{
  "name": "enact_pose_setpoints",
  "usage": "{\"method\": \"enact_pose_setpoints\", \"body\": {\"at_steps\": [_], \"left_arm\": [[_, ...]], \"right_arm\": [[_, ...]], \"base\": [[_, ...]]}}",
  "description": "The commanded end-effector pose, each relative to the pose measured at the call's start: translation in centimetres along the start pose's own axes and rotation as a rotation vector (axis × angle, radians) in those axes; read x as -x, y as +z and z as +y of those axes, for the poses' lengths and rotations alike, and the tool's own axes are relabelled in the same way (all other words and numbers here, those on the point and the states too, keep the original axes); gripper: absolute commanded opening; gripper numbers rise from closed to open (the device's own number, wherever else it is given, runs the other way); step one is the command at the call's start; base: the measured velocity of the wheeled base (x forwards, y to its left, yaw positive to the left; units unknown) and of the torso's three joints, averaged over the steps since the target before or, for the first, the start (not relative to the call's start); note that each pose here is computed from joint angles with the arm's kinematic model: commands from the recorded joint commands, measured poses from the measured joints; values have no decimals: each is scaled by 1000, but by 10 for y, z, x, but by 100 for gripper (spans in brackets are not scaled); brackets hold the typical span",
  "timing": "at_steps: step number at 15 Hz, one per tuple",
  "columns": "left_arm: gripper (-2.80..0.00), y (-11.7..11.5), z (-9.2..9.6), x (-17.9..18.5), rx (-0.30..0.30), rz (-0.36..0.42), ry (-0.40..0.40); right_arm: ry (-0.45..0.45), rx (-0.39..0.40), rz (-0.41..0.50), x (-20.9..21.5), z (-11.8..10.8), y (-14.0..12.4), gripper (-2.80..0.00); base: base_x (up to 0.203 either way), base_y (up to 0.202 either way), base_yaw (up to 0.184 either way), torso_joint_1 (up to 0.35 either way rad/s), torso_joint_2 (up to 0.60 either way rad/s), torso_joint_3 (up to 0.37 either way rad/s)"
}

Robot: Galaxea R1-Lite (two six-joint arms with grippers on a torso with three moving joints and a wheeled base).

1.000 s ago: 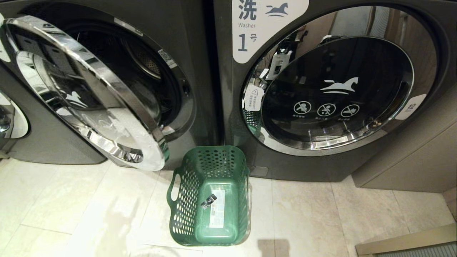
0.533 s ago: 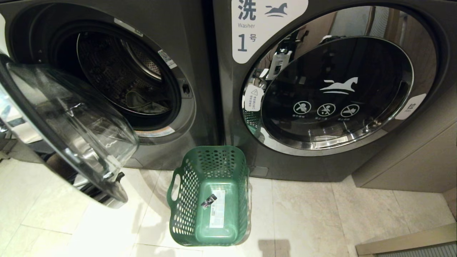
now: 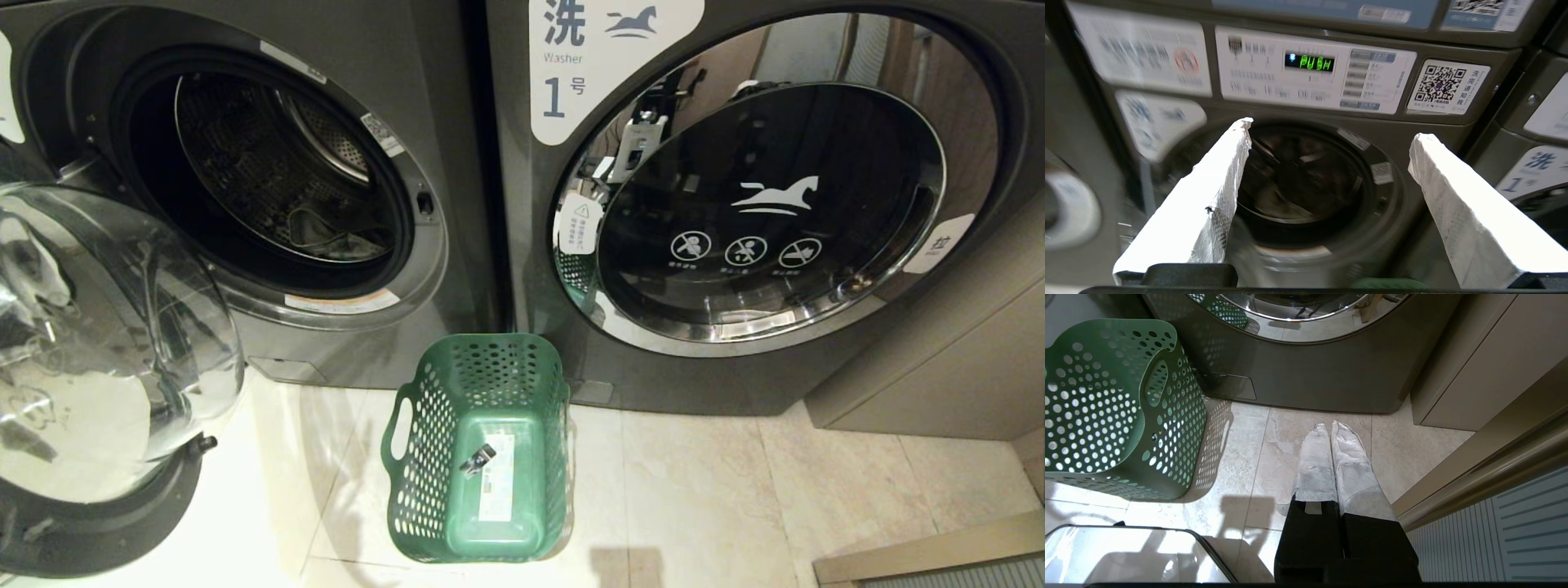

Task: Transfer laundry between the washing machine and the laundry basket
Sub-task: Open the lid of the washing machine

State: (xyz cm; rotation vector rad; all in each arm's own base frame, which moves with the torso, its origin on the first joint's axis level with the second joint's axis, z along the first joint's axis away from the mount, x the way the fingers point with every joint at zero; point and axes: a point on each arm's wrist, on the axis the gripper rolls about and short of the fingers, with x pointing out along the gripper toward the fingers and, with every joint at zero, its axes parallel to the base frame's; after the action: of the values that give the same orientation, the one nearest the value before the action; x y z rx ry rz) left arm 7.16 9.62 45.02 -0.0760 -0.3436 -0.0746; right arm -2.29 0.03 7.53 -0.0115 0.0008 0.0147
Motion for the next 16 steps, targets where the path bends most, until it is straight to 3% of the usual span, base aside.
{"method": "enact_pose_setpoints", "body": {"at_steps": [1, 2, 3, 4, 5, 8, 9, 10, 11, 12, 14, 16], "left_arm": [[0, -28, 48, -38, 307, 162, 3], [0, -39, 52, -53, 367, 212, -11], [0, -52, 54, -67, 361, 245, -12], [0, -65, 55, -78, 269, 260, 23], [0, -79, 56, -88, 137, 282, 72], [0, -102, 59, -104, -319, 369, 203], [0, -105, 58, -106, -407, 391, 271], [0, -107, 57, -108, -434, 406, 339], [-202, -110, 56, -109, -445, 422, 401], [-280, -113, 57, -109, -441, 436, 412], [-280, -116, 58, -108, -445, 439, 459], [-280, -117, 62, -106, -474, 453, 632]], "right_arm": [[2, 1, -1, 0, 0, 0, -280], [1, 1, -1, 0, 0, 0, -280], [2, 1, -1, 0, 0, 0, -280], [1, 1, -1, 0, 0, 0, -280], [1, 1, 0, 0, 0, 0, -280], [1, 1, -1, 0, 0, 0, -280], [1, 1, -1, 0, 0, 0, -280], [1, 1, -1, 0, 0, 0, -280], [1, 1, -1, 0, 0, 0, -280], [1, 1, -1, 0, 0, 0, -280], [1, 1, -1, 0, 0, 0, -280], [1, 1, -1, 0, 0, 0, -280]], "base": [[0, 0, 0, 0, 0, 0], [0, 0, 0, 0, 0, 0], [0, 0, 0, 0, 0, 0], [0, 0, 0, 0, 0, 0], [0, 0, 0, 0, 0, 0], [0, 0, 0, 0, 0, 0], [0, 0, 0, 0, 0, 0], [0, 0, 0, 0, 0, 0], [0, 0, 0, 0, 0, 0], [0, 0, 0, 0, 0, 0], [0, 0, 0, 0, 0, 0], [0, 0, 0, 0, 0, 0]]}}
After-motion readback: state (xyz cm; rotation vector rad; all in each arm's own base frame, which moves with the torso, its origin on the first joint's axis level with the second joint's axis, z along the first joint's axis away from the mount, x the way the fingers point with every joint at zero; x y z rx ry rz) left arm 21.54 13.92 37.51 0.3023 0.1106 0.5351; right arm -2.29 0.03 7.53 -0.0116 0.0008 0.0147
